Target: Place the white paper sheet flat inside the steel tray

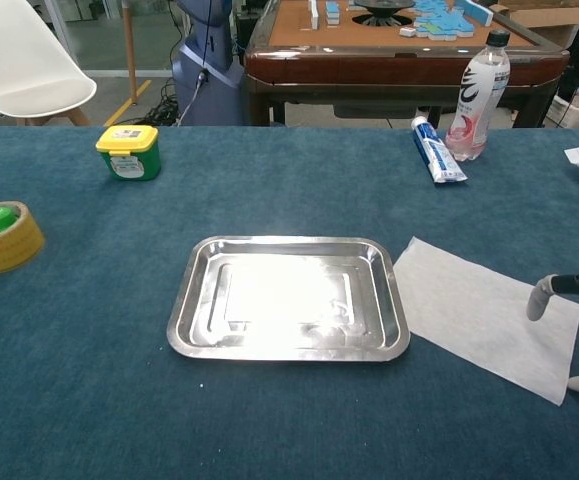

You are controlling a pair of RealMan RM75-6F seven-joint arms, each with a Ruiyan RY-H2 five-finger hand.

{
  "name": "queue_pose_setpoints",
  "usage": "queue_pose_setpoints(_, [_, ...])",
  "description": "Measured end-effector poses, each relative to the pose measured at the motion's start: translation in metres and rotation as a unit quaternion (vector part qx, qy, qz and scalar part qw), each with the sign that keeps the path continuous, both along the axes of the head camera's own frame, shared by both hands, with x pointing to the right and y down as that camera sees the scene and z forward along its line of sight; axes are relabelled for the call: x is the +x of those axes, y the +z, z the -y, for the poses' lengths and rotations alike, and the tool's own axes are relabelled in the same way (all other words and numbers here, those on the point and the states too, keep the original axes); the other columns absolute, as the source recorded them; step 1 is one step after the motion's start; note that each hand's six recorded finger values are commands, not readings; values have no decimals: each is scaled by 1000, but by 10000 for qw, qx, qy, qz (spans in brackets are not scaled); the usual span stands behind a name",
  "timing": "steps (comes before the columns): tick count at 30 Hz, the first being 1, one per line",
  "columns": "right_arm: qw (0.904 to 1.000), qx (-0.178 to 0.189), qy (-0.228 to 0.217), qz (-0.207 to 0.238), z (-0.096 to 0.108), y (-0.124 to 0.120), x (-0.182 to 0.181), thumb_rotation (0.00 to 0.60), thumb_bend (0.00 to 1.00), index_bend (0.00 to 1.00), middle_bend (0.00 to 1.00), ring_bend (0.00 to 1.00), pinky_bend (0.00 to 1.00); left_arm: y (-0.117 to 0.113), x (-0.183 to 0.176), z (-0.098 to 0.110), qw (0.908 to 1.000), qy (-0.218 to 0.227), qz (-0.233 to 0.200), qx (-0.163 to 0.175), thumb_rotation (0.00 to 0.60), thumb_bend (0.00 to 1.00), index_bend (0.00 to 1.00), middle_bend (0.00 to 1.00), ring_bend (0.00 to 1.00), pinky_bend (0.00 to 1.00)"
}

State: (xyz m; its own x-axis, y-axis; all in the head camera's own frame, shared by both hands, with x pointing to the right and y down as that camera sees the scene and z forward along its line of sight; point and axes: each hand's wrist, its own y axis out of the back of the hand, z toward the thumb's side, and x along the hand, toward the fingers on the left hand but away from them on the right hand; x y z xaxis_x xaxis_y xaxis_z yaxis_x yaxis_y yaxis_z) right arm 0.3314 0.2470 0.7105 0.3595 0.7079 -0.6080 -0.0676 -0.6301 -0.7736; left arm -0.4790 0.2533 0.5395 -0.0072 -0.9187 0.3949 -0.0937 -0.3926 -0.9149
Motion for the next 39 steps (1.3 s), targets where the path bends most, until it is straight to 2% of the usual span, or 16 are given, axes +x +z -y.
queue_pose_setpoints(14, [9994,184,20,285,4,-3,-7,600,18,381,1000,1000,1000,-1,0,0,10000,-2,-10,5,600,191,389,374,294,455])
queue_pose_setpoints(27, [9991,139,32,408,6,0,-15,600,384,457,1000,1000,1000,-1,0,0,10000,-4,-6,6,600,190,389,374,294,455])
queue_pose_setpoints(39, [9991,46,69,417,6,1,-17,600,557,496,1000,1000,1000,-1,-1,0,10000,-11,-4,-3,600,191,389,374,294,455])
